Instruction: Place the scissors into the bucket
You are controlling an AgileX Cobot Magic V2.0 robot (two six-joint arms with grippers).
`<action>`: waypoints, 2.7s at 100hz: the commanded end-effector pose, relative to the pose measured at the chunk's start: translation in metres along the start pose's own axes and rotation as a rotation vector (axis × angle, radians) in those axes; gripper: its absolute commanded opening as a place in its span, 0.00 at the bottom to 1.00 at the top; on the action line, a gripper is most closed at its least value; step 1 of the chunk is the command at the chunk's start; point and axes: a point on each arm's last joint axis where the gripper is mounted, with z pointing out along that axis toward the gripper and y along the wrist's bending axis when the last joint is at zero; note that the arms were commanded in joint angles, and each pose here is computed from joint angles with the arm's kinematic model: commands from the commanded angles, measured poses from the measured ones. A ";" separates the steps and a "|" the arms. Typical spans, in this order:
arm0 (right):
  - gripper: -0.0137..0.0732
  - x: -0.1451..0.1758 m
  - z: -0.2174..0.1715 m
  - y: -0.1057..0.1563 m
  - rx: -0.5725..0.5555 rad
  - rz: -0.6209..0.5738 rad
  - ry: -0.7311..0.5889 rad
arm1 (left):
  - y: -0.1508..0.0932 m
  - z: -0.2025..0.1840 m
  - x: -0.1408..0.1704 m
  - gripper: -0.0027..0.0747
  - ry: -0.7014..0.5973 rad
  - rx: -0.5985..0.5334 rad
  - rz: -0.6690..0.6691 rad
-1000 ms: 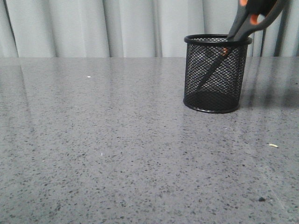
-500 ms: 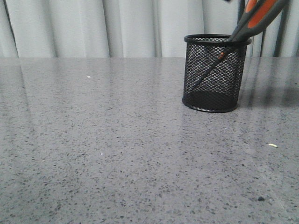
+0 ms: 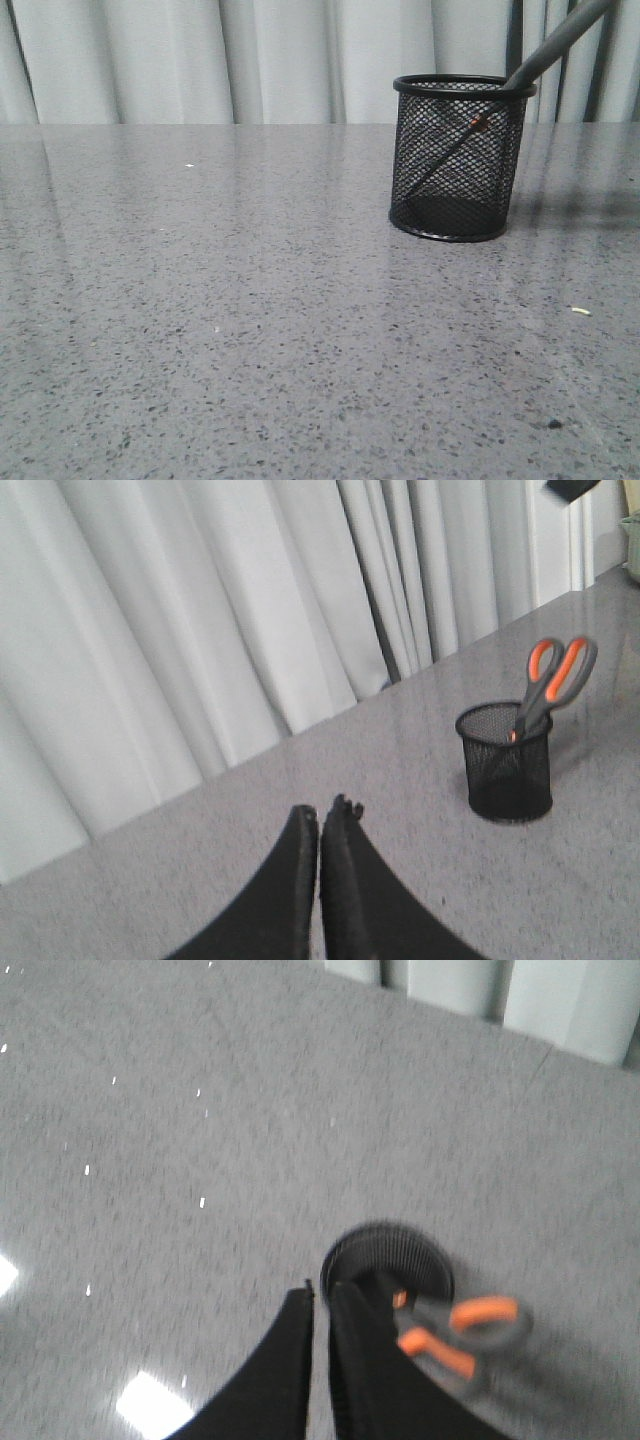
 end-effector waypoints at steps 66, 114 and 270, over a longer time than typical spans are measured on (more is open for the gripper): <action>0.11 0.252 -0.016 0.014 0.240 -0.018 -0.703 | -0.033 0.006 0.096 0.01 -0.111 0.108 -0.143; 0.11 0.257 -0.020 0.016 0.233 -0.025 -0.709 | -0.036 0.006 0.096 0.01 -0.104 0.140 -0.217; 0.11 0.257 -0.020 0.016 0.233 -0.025 -0.709 | -0.029 0.027 0.201 0.01 0.228 -0.490 -0.275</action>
